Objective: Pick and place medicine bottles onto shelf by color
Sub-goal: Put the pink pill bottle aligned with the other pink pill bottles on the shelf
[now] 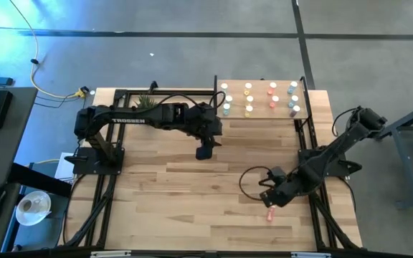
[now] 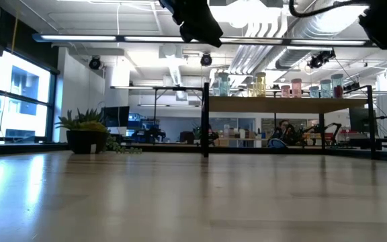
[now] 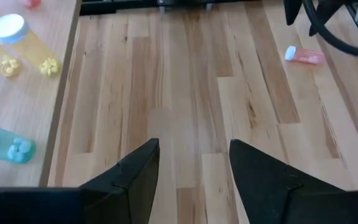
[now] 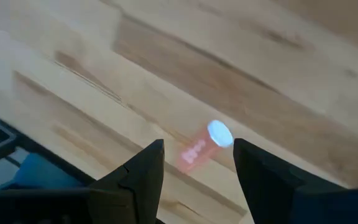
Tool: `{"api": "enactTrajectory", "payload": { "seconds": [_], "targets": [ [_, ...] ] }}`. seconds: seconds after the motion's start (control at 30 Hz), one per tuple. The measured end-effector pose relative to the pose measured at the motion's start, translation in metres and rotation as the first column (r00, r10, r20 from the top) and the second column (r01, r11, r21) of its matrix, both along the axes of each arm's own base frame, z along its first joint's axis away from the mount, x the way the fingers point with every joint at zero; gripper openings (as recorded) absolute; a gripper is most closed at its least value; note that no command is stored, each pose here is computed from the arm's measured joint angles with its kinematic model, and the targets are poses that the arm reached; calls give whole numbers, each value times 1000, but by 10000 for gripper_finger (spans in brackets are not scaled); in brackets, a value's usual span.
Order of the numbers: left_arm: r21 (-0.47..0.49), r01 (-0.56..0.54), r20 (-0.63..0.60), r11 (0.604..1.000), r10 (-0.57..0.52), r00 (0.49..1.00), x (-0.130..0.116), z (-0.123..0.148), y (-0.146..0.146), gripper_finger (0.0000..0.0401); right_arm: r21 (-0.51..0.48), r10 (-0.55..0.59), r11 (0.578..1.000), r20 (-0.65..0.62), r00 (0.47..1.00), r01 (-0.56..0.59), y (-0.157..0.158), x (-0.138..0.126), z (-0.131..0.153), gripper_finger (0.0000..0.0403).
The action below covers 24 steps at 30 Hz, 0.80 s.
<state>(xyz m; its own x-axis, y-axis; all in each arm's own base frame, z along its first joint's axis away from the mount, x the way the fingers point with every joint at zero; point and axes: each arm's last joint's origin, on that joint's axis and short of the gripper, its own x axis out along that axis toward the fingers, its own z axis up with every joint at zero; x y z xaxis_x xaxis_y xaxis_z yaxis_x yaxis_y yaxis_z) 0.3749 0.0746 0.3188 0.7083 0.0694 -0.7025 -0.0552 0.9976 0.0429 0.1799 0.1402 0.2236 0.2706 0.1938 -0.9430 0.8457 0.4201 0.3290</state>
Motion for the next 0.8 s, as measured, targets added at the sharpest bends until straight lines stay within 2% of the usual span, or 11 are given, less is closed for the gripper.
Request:
{"api": "enactTrajectory", "payload": {
  "seconds": [0.23,0.47,0.8],
  "targets": [
    [-2,-2,-2,1000,2,1000,0,0,0,186,-4,-36,999,-89,995,35,19,2,-21,184],
    [-11,-10,-4,1000,10,1000,0,0,0,186,13,-32,999,-109,994,33,34,9,-38,184],
    [-26,-18,-38,999,17,999,-3,-3,-1,186,2,-102,995,-210,972,105,47,12,-64,184]
  ]
}}
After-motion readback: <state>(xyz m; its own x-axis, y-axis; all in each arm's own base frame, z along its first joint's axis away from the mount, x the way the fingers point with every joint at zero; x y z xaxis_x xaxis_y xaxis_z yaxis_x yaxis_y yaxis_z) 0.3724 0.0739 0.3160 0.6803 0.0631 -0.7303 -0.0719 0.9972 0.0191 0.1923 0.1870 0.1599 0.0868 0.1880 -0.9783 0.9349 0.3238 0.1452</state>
